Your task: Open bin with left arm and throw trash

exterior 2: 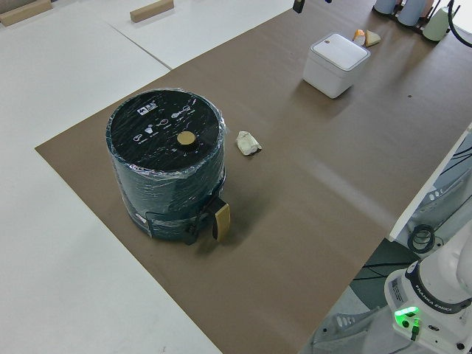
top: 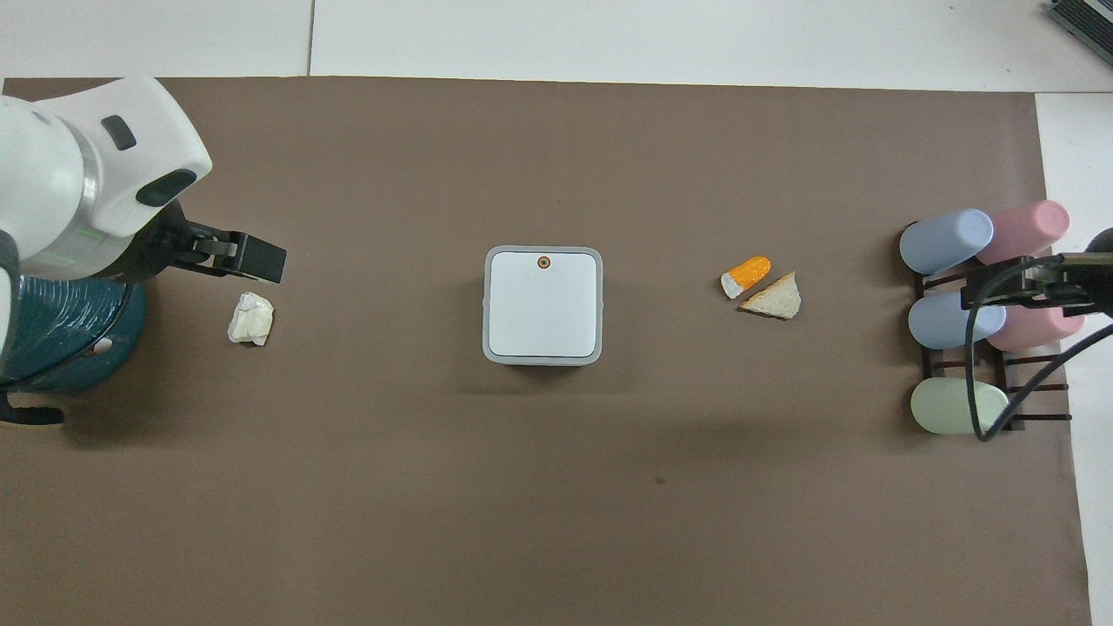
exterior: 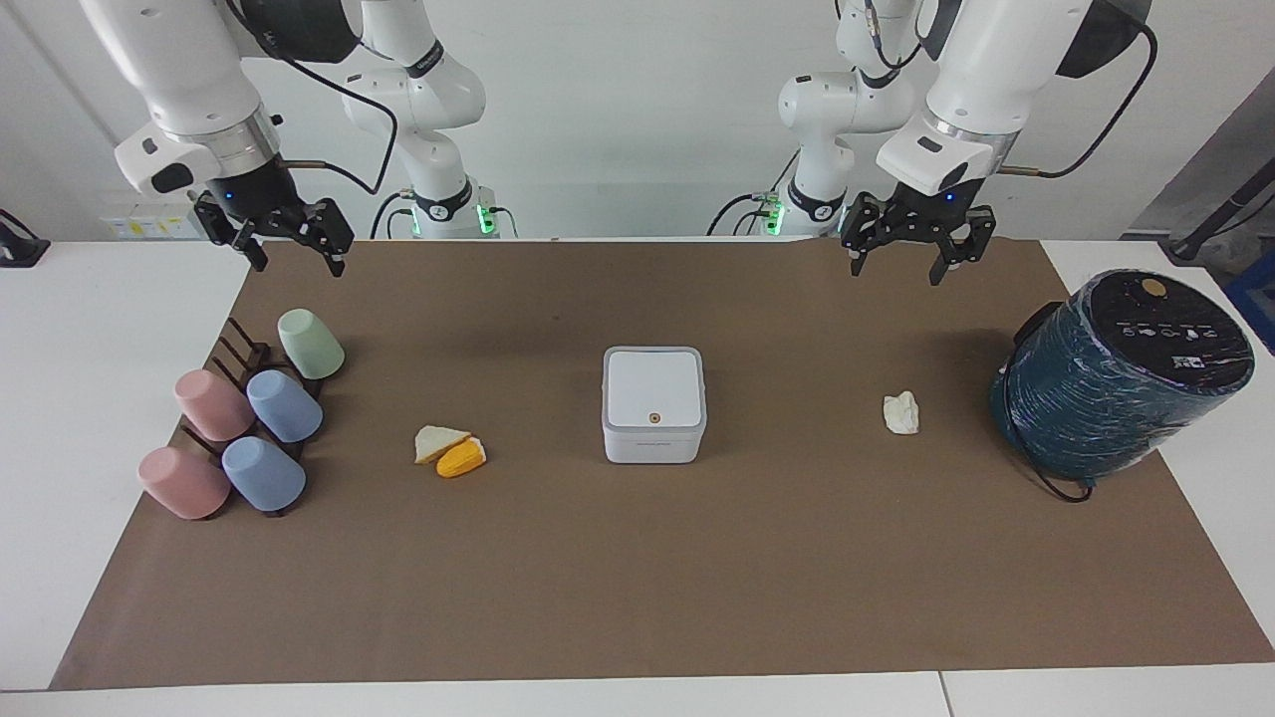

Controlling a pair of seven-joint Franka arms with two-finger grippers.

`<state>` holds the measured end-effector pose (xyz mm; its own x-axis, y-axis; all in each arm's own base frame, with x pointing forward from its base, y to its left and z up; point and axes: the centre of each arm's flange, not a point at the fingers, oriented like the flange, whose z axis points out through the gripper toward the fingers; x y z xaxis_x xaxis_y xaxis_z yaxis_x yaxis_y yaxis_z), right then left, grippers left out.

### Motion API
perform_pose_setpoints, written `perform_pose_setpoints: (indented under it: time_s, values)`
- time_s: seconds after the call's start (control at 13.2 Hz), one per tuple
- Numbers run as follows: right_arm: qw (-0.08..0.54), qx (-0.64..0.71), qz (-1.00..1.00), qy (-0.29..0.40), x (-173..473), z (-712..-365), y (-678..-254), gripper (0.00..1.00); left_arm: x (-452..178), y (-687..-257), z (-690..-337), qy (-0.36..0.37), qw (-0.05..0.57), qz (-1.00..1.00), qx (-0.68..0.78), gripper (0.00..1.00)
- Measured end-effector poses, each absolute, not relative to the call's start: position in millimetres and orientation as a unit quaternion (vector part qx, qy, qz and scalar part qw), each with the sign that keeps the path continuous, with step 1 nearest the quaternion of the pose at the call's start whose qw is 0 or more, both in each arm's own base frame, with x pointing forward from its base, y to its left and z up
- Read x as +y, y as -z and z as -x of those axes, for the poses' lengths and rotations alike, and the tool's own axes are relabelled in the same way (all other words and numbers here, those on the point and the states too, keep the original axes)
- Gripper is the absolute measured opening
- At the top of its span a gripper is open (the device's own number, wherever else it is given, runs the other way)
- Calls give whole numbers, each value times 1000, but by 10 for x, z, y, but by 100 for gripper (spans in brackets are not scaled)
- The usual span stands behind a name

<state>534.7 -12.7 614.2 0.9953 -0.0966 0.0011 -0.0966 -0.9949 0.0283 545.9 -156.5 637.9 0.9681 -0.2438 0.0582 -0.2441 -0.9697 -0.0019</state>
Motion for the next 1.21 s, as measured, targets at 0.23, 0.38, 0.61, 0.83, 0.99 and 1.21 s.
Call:
perform_pose_setpoints:
  time_s: [0.23,0.38,0.61,0.83,0.99,1.21]
  values:
    - [14,-48,-999,1,-127,-5347,-6138,100,-1572,-6379,-5456,-29,3,-992,-124,100]
    - [14,-48,-999,1,-127,-5347,-6136,100,-1573,-6379,-5456,-29,3,-992,-124,100]
    - [14,-48,-999,1,-127,-5346,-6136,100,-1550,-6373,-5463,-28,2,-992,-122,100]
    - [14,-52,-999,6,-134,-5341,-6091,100,-1533,-6366,-5468,-28,2,-992,-120,100]
    - [14,-78,-997,7,-139,-5343,-6043,100,-1532,-6348,-5467,-26,2,-992,-120,100]
    - [14,-133,-991,-4,-133,-5398,-5854,100,-1545,-6327,-5463,-24,2,-992,-121,100]
